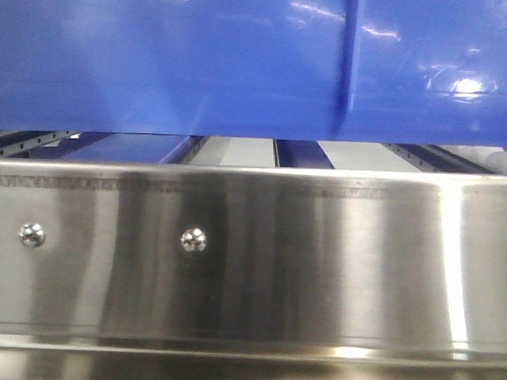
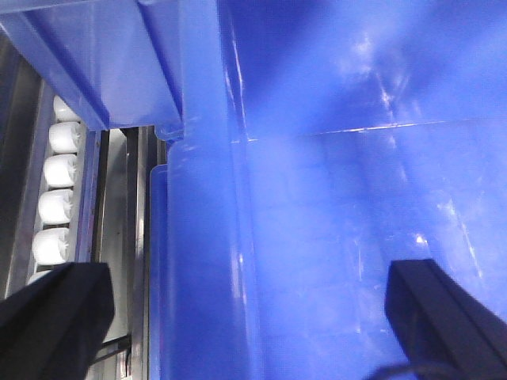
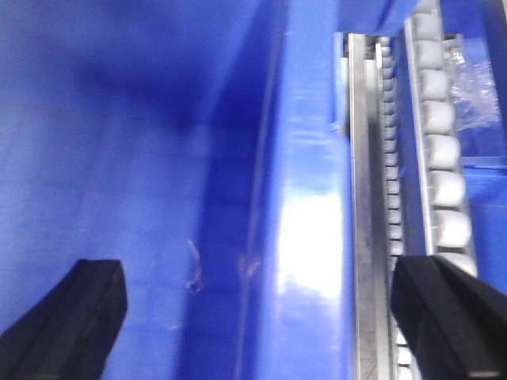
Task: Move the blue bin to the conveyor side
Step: 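Close both grippers on opposite side walls of the blue bin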
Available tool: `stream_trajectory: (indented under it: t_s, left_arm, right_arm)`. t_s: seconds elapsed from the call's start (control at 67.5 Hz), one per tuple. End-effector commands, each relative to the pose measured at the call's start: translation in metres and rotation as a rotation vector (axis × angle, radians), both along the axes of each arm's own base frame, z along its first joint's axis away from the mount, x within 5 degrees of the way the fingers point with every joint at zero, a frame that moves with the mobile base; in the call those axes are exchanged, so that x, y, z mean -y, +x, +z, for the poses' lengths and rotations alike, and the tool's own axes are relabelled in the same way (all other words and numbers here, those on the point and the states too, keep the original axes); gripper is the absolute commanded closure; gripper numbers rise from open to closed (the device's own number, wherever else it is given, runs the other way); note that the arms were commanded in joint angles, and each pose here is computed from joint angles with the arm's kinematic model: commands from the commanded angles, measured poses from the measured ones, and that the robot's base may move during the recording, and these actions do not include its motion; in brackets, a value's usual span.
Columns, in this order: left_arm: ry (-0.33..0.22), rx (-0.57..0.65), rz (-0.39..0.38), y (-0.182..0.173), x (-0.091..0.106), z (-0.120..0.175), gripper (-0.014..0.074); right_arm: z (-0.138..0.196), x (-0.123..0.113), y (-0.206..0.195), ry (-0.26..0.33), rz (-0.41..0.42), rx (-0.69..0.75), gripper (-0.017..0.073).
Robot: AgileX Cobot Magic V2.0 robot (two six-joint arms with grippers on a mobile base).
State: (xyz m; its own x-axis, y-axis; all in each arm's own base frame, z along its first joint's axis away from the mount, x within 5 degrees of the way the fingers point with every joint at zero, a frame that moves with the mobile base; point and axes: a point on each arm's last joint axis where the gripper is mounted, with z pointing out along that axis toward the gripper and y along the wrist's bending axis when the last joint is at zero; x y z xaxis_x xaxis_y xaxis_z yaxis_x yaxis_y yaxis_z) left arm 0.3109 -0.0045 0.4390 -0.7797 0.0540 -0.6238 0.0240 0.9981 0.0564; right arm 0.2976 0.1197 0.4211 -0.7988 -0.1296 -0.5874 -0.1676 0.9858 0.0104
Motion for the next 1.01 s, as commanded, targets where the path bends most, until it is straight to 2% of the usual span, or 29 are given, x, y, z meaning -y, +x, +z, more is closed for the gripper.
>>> stream_trajectory:
  t_s: [0.0,0.193,0.296,0.385,0.504,0.8,0.993]
  left_arm:
    - [-0.004,0.005,-0.001,0.001,-0.001,-0.001,-0.0006]
    - [-0.004,-0.026,-0.001,0.006,-0.001,-0.01,-0.0006]
    - [-0.014,-0.058,0.016,0.006,-0.007,-0.019,-0.0006]
    - [-0.042,-0.072,0.035,0.006,-0.016,-0.023,-0.0006]
    - [-0.09,-0.068,0.015,0.005,-0.024,-0.023,-0.0006]
    - [-0.071,-0.07,-0.029,0.006,-0.014,-0.023,-0.0006]
    - [-0.065,-0.07,-0.029,0.006,-0.014,-0.023,-0.0006]
  right_arm:
    - [0.001,0.001,0.002,0.007,-0.013,0.014,0.0]
    - [0.001,0.001,0.002,0.007,-0.013,0.014,0.0]
    - [0.001,0.001,0.002,0.007,-0.013,0.014,0.0]
    - [0.001,0.001,0.002,0.007,-0.013,0.014,0.0]
    - [0.001,0.001,0.002,0.007,-0.013,0.014,0.0]
    - [0.001,0.001,0.002,0.007,-0.013,0.014,0.0]
    - [0.001,0.001,0.002,0.007,-0.013,0.014,0.0]
